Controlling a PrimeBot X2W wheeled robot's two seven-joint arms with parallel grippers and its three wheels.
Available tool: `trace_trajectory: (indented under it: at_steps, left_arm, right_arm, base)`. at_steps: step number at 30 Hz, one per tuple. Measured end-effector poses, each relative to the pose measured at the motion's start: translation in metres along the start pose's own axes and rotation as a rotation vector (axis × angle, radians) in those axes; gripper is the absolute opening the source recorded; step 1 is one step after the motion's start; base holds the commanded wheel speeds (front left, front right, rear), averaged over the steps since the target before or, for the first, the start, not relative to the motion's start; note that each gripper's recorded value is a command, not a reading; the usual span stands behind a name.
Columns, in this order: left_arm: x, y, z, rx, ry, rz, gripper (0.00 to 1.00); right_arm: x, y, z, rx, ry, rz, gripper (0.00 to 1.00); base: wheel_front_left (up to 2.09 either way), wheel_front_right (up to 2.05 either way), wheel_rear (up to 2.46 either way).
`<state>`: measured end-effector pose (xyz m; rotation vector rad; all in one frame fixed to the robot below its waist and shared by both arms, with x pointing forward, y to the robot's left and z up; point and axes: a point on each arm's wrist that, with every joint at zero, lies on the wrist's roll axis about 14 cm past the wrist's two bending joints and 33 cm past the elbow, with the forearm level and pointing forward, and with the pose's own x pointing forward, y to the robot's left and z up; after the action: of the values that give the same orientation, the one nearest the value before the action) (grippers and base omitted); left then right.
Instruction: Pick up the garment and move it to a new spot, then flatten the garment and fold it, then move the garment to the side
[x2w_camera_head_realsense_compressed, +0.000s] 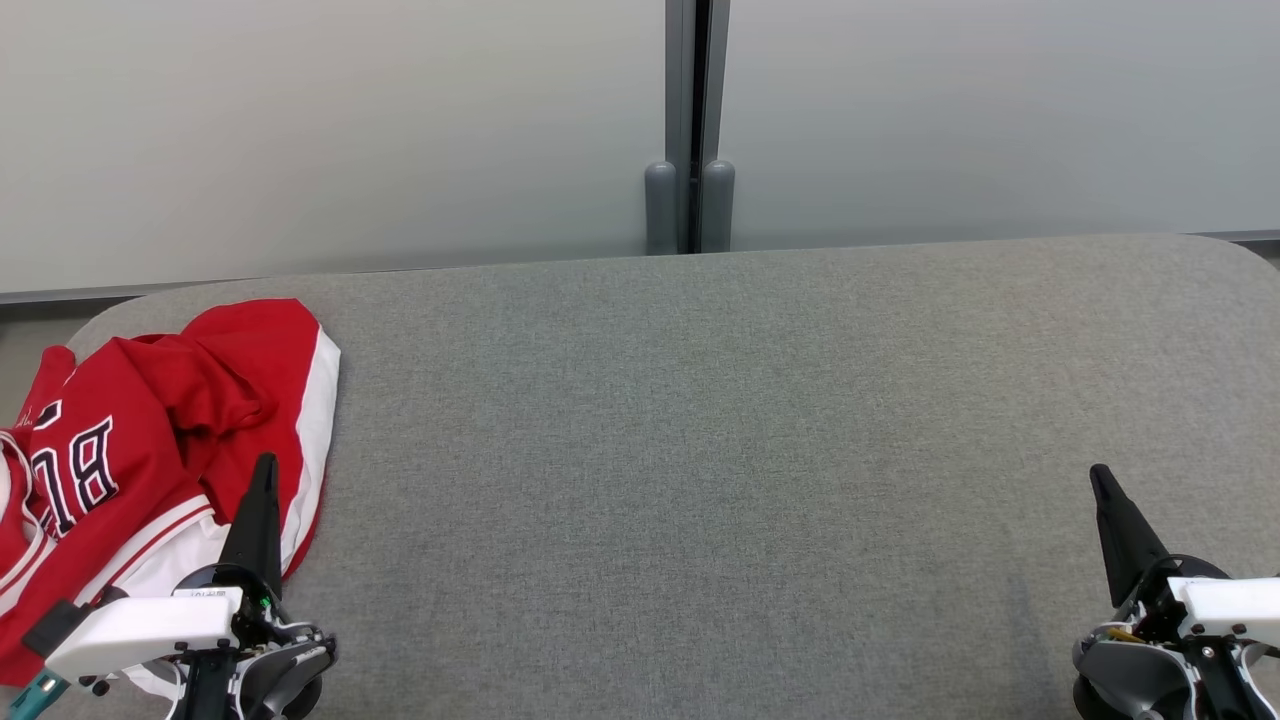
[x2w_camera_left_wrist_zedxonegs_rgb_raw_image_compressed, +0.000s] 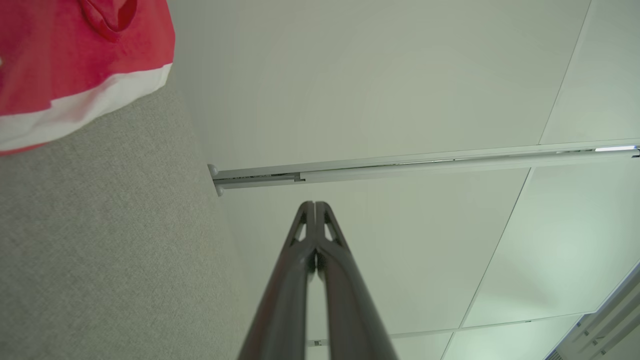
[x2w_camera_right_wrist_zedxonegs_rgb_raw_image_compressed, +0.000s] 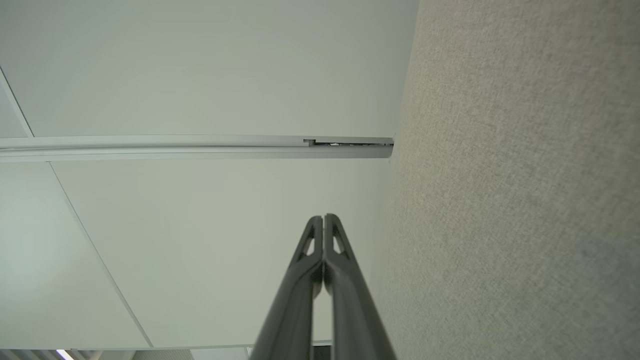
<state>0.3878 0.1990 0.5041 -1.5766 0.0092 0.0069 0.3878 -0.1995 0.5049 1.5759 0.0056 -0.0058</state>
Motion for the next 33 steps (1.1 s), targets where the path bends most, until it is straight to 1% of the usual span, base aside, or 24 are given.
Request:
trace_trajectory:
  at_steps: [22,23,28,33]
  left_arm:
    - [0.000,0.000,0.000,0.000,0.000,0.000,0.00]
    - [0.000,0.000,0.000,0.000,0.000,0.000,1.00]
    - [-0.013,0.028,-0.004,-0.019,-0.003,0.083,1.00]
    - [-0.014,0.026,-0.004,-0.011,-0.017,0.076,1.00]
  right_arm:
    - [0.000,0.000,0.000,0.000,0.000,0.000,0.00]
    - [0.000,0.000,0.000,0.000,0.000,0.000,1.00]
    - [-0.012,-0.026,-0.005,0.021,0.000,-0.075,1.00]
    - [-0.011,-0.023,-0.010,0.016,0.006,-0.065,1.00]
  base:
    - [0.00,0.00,0.00]
    - [0.00,0.00,0.00]
    - [0.00,0.00,0.00]
    - [0.00,0.00,0.00]
